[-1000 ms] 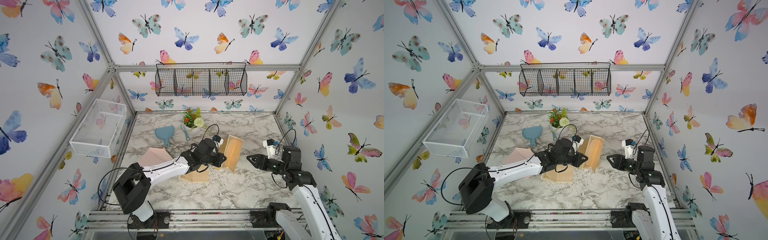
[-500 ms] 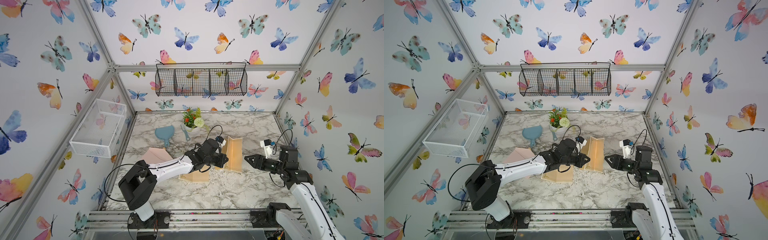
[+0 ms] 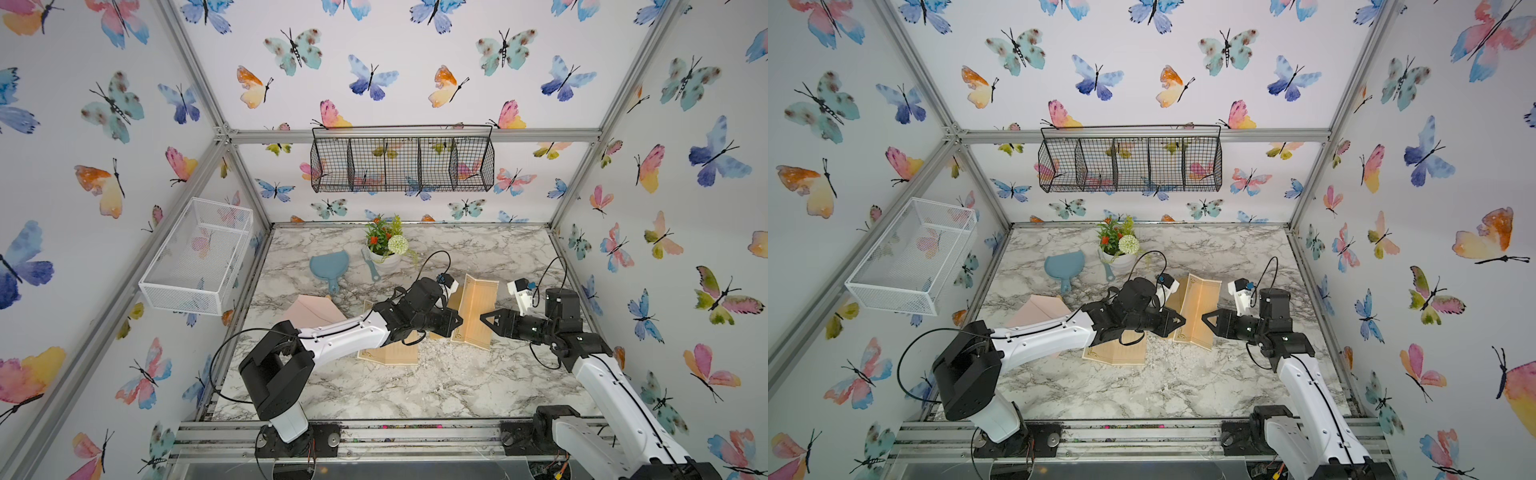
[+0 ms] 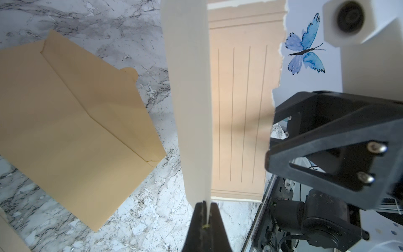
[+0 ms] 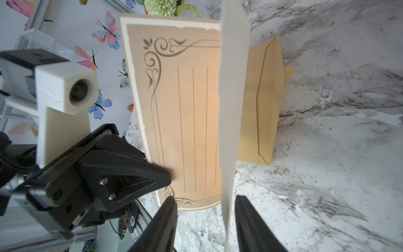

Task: Take the letter paper out of the envelope
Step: Unfold the letter paper.

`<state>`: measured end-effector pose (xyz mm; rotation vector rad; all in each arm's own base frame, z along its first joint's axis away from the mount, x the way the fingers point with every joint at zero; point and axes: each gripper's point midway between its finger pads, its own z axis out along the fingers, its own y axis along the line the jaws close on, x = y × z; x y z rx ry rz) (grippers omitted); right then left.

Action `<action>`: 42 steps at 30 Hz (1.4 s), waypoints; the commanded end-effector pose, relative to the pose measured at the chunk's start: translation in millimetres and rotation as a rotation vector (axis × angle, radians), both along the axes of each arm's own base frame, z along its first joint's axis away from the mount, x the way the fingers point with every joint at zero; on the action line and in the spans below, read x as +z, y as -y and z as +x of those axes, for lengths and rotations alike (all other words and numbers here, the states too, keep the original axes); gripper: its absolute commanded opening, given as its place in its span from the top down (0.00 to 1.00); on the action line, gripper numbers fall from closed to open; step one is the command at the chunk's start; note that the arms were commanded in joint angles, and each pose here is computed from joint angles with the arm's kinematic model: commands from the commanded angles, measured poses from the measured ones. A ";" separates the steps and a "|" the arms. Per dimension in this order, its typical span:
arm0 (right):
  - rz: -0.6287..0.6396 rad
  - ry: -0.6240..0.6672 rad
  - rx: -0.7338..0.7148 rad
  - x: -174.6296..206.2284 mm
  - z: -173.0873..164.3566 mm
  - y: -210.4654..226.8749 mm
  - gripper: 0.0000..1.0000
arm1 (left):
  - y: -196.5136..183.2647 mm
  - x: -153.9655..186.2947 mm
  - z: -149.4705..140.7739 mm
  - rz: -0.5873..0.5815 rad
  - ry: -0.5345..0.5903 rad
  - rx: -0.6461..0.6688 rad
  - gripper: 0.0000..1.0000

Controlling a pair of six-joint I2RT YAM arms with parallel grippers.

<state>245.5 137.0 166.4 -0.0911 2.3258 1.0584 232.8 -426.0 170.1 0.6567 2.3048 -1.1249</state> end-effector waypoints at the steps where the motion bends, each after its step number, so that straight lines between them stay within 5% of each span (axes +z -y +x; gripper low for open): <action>1: -0.018 0.009 -0.005 -5.8 2.9 0.6 0.69 | 3.4 12.8 -7.1 -0.040 0.023 -0.045 1.00; 8: -0.043 0.033 -0.015 0.3 2.6 4.0 0.99 | -17.6 18.7 -2.1 -0.036 0.052 0.000 1.00; 42: -0.143 0.021 -0.054 -5.5 2.6 17.7 0.99 | -115.4 11.3 28.7 -0.022 0.050 0.196 1.00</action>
